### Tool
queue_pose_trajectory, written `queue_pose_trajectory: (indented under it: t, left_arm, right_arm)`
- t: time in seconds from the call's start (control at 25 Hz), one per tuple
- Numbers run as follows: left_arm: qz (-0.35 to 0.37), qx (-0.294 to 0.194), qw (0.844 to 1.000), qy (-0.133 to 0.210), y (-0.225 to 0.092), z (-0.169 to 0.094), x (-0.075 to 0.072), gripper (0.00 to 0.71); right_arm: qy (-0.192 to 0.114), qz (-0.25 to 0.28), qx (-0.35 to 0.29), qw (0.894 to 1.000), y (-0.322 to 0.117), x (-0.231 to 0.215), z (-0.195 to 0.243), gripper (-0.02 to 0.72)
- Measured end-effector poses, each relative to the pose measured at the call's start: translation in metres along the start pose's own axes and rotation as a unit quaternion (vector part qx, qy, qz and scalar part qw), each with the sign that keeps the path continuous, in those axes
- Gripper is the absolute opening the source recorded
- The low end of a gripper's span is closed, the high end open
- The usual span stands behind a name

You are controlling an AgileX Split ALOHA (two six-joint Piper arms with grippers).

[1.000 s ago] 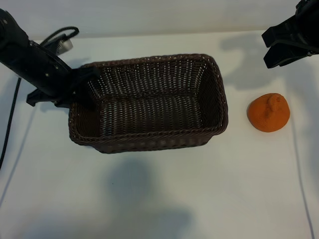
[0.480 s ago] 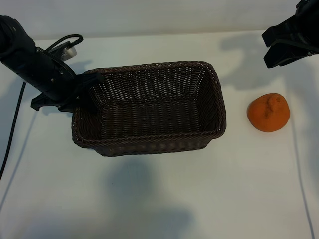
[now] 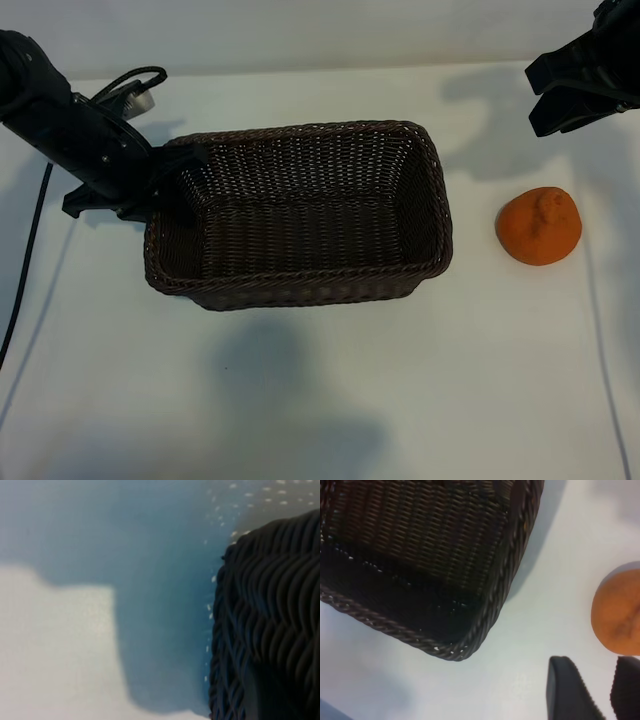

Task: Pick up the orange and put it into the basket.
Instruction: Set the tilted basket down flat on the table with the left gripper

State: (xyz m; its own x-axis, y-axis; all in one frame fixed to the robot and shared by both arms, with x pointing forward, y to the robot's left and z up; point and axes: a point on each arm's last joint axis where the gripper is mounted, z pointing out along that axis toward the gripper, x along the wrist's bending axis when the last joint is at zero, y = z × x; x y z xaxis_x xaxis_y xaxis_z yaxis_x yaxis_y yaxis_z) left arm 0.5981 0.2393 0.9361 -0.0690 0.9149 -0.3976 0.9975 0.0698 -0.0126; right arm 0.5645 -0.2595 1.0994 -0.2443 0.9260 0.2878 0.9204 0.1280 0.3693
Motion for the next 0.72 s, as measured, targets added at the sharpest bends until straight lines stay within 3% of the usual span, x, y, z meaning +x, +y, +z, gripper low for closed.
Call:
queue_pose_trajectory:
  t: [0.72]
  left_arm:
    - [0.005, 0.002, 1.000, -0.002, 0.0017, -0.0033, -0.0022, 0.152]
  right_arm:
    - [0.000, 0.000, 0.000, 1.000, 0.0000, 0.0000, 0.0000, 0.257]
